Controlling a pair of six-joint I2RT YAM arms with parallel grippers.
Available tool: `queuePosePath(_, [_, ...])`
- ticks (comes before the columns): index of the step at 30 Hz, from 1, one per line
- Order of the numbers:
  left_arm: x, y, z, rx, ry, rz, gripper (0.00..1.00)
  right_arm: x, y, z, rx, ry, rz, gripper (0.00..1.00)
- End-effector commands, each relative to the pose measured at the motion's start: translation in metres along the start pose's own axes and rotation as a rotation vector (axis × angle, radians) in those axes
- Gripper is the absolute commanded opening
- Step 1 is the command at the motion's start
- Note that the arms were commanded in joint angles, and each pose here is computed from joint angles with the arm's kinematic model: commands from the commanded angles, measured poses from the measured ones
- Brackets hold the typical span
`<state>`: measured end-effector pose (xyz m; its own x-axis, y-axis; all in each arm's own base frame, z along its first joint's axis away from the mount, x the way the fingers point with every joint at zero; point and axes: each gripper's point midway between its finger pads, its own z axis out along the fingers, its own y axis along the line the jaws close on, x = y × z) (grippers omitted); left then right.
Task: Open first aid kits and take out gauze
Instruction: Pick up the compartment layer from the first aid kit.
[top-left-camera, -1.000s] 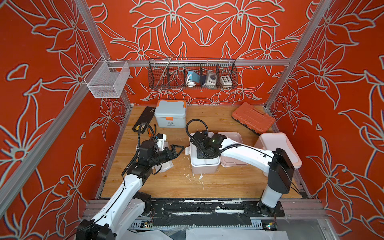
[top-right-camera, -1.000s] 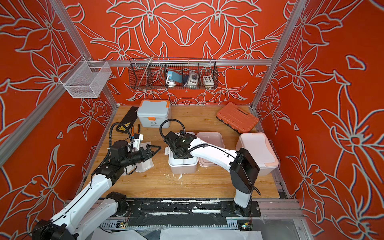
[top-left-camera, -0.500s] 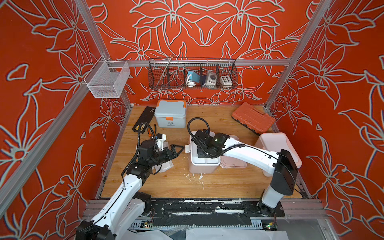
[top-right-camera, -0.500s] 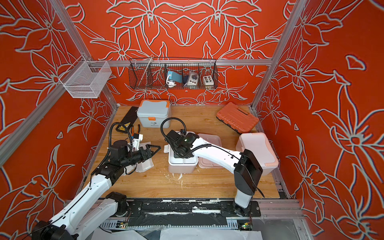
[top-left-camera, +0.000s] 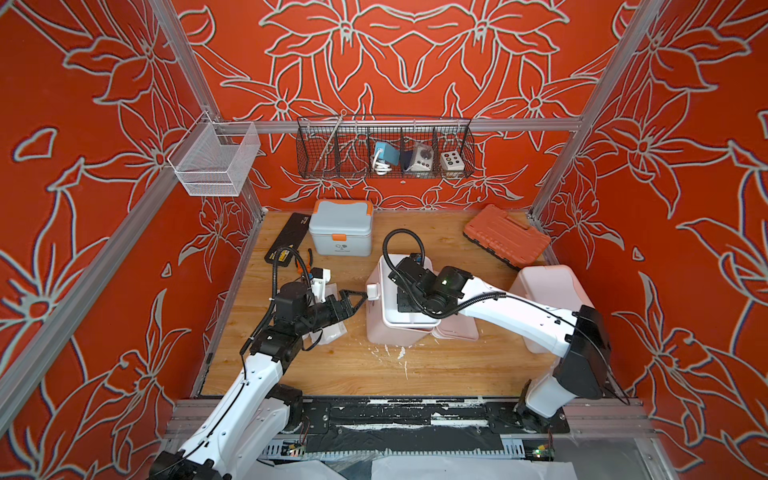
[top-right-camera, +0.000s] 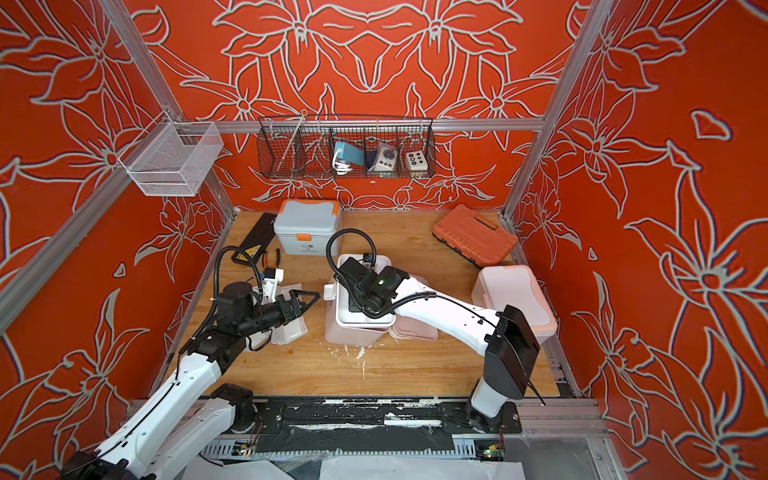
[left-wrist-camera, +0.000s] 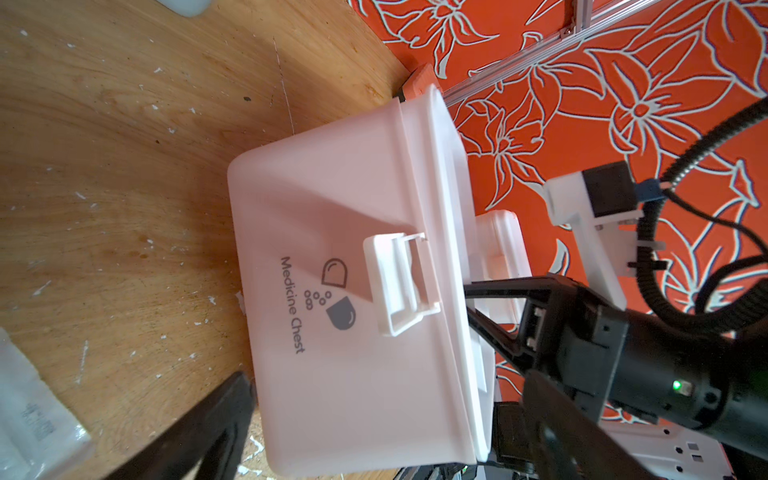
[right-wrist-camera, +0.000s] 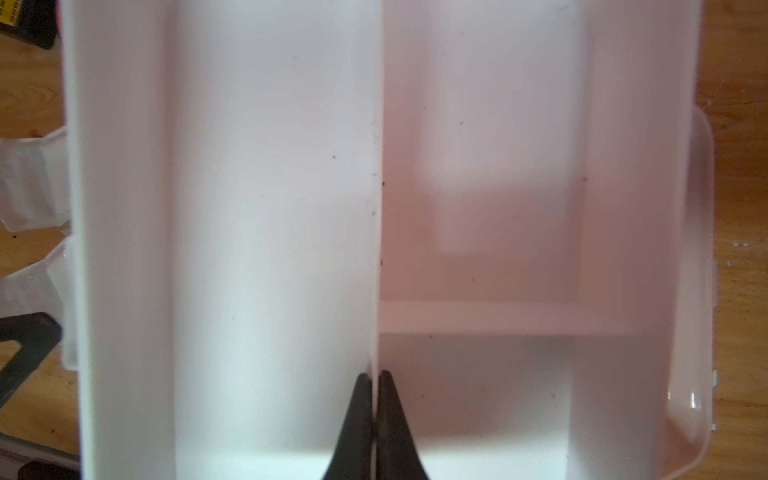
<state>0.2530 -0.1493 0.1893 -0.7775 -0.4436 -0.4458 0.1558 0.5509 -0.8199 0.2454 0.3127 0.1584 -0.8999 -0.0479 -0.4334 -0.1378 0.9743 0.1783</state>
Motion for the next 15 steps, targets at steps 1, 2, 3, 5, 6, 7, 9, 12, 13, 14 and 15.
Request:
queuePosePath(1, [0.006, 0.004, 0.001, -0.006, 0.013, 0.007, 0.97, 0.011, 0.007, 0.02, -0.003, 0.052, -0.001, 0.0])
queuePosePath(2, [0.006, 0.005, 0.001, -0.009, 0.01, 0.011, 0.97, 0.014, 0.007, 0.025, 0.002, 0.067, -0.001, 0.0])
queuePosePath(3, [0.007, 0.006, 0.0, -0.015, 0.009, 0.013, 0.97, 0.016, 0.007, 0.028, 0.008, 0.075, -0.003, 0.0])
queuePosePath(5, [0.008, 0.008, 0.0, -0.021, 0.009, 0.015, 0.97, 0.019, 0.005, 0.034, 0.03, 0.085, -0.015, 0.0])
queuePosePath(6, [0.009, 0.01, -0.001, -0.026, 0.009, 0.016, 0.97, 0.02, 0.004, 0.035, 0.041, 0.093, -0.02, 0.0])
queuePosePath(7, [0.01, 0.01, -0.001, -0.028, 0.01, 0.016, 0.97, 0.021, 0.003, 0.036, 0.062, 0.102, -0.03, 0.0])
queuePosePath(9, [0.011, 0.013, 0.0, -0.029, 0.011, 0.013, 0.97, 0.019, -0.003, 0.034, 0.128, 0.095, -0.063, 0.0])
queuePosePath(12, [0.014, 0.015, 0.001, -0.02, 0.015, 0.001, 0.97, 0.012, -0.01, 0.025, 0.223, 0.059, -0.118, 0.0])
queuePosePath(13, [0.016, 0.015, 0.002, -0.016, 0.018, -0.004, 0.97, 0.01, -0.009, 0.022, 0.239, 0.047, -0.138, 0.0])
queuePosePath(14, [0.016, 0.016, 0.002, -0.016, 0.018, -0.005, 0.97, 0.009, -0.009, 0.021, 0.255, 0.044, -0.152, 0.0])
queuePosePath(15, [0.016, 0.016, 0.002, -0.016, 0.019, -0.004, 0.97, 0.008, -0.009, 0.019, 0.279, 0.035, -0.168, 0.0])
